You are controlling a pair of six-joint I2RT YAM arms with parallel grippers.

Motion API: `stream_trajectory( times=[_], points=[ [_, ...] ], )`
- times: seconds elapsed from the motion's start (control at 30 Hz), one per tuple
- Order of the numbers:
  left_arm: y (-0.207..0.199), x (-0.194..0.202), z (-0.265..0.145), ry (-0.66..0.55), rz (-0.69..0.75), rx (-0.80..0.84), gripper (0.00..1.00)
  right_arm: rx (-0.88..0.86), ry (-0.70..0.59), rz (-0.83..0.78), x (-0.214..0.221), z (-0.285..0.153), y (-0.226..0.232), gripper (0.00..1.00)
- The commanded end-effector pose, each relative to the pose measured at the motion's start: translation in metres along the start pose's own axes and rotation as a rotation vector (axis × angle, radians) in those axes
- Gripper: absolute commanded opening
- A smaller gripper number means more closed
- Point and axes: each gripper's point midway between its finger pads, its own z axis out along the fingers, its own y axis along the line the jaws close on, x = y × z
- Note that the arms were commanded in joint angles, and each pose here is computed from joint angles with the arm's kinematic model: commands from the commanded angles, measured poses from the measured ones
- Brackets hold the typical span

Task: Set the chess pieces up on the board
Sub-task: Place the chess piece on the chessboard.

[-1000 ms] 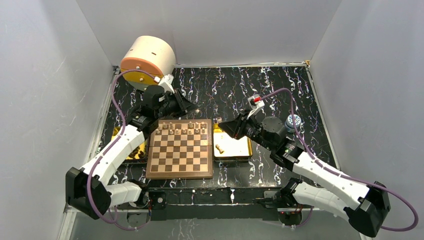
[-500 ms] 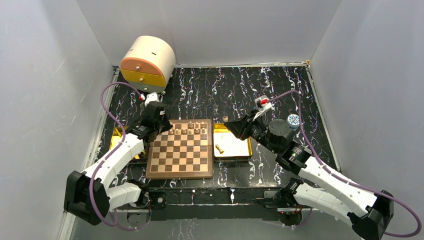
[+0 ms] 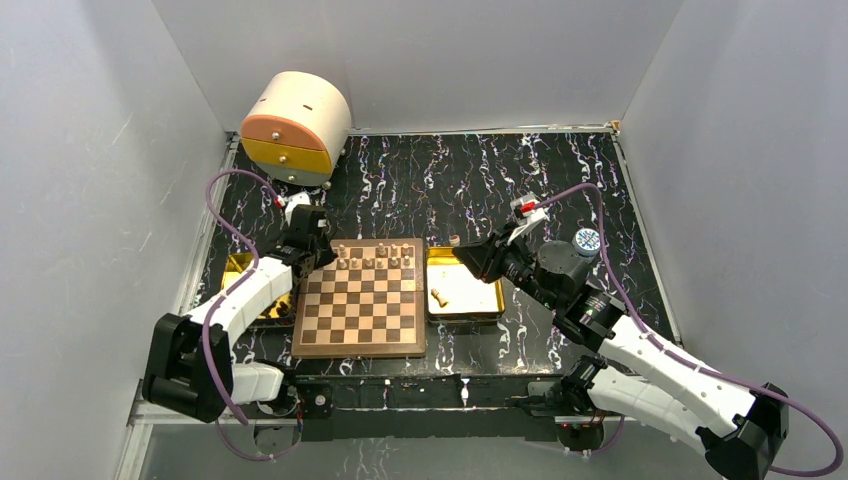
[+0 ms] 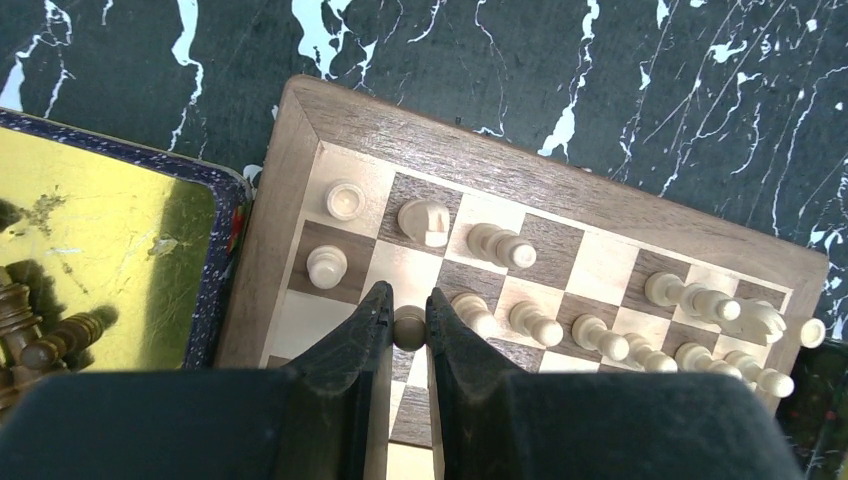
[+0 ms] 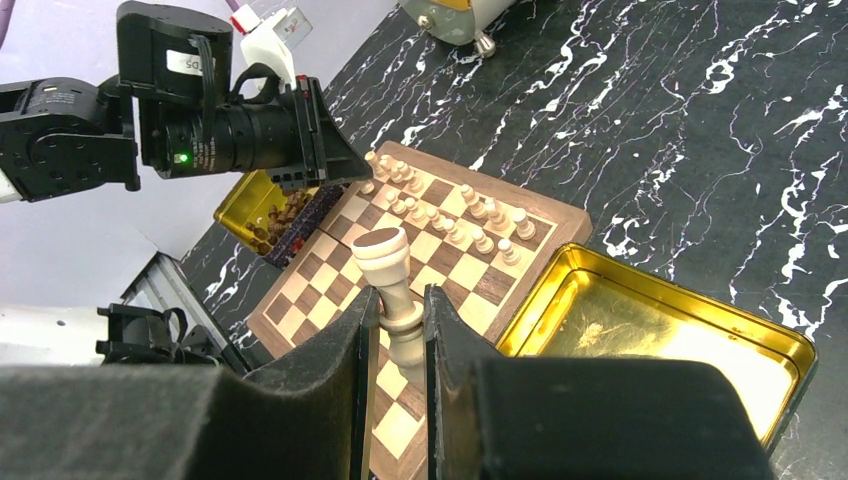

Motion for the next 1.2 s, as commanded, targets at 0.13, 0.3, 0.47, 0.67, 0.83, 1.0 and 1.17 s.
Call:
stream_trajectory(
  times=[0.13, 0.3, 0.47, 0.67, 0.83, 1.0, 1.17],
  points=[
    [0.001, 0.002, 0.014, 0.011, 0.024, -0.022, 0.00, -0.005, -0.063, -0.023, -0.019, 0.003, 0.003, 0.15],
    [0.006, 0.002, 0.016, 0.008, 0.046, -0.049, 0.00, -0.004, -0.065, -0.027, -0.021, 0.004, 0.004, 0.15],
    [0.008, 0.004, 0.016, 0.010, 0.052, -0.055, 0.00, -0.005, -0.061, -0.023, -0.018, 0.005, 0.003, 0.15],
    [0.006, 0.007, 0.018, 0.017, 0.055, -0.038, 0.00, 0.010, -0.074, -0.027, -0.022, 0.003, 0.001, 0.15],
    [0.005, 0.010, 0.022, 0.026, 0.057, -0.034, 0.00, 0.012, -0.077, -0.026, -0.023, 0.003, 0.001, 0.15],
    [0.005, 0.014, 0.025, 0.039, 0.062, -0.034, 0.00, 0.016, -0.080, -0.024, -0.023, 0.001, 0.000, 0.15],
    [0.007, 0.015, 0.026, 0.046, 0.069, -0.046, 0.00, 0.020, -0.084, -0.026, -0.024, 0.000, 0.000, 0.15]
  ],
)
